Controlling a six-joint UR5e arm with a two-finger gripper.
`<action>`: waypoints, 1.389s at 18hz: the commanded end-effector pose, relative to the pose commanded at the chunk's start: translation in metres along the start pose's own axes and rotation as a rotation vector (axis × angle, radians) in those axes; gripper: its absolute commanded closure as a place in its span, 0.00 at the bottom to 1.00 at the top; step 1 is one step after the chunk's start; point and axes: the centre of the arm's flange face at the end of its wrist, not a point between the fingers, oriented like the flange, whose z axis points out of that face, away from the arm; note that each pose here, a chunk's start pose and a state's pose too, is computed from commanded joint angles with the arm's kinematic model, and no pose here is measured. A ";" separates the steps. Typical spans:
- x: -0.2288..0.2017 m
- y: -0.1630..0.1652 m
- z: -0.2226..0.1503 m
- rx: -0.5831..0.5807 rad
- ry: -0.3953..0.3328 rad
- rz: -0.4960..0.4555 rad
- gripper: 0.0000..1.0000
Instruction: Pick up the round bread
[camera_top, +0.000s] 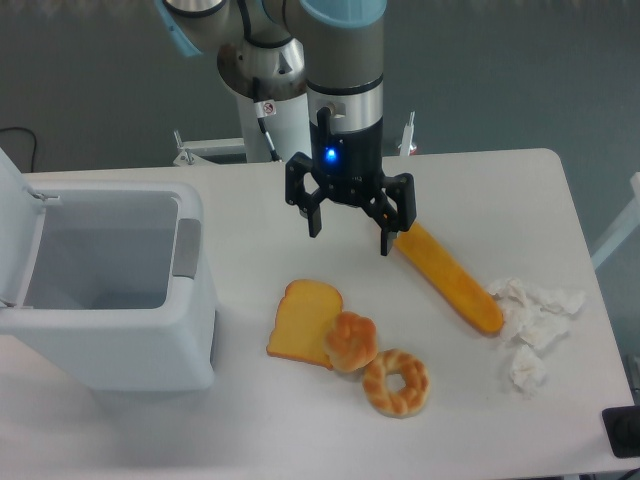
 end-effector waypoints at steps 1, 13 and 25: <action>0.001 -0.001 0.000 0.000 -0.001 0.004 0.00; 0.008 0.001 0.005 0.000 0.011 -0.005 0.00; 0.007 0.004 0.013 0.007 0.029 -0.001 0.00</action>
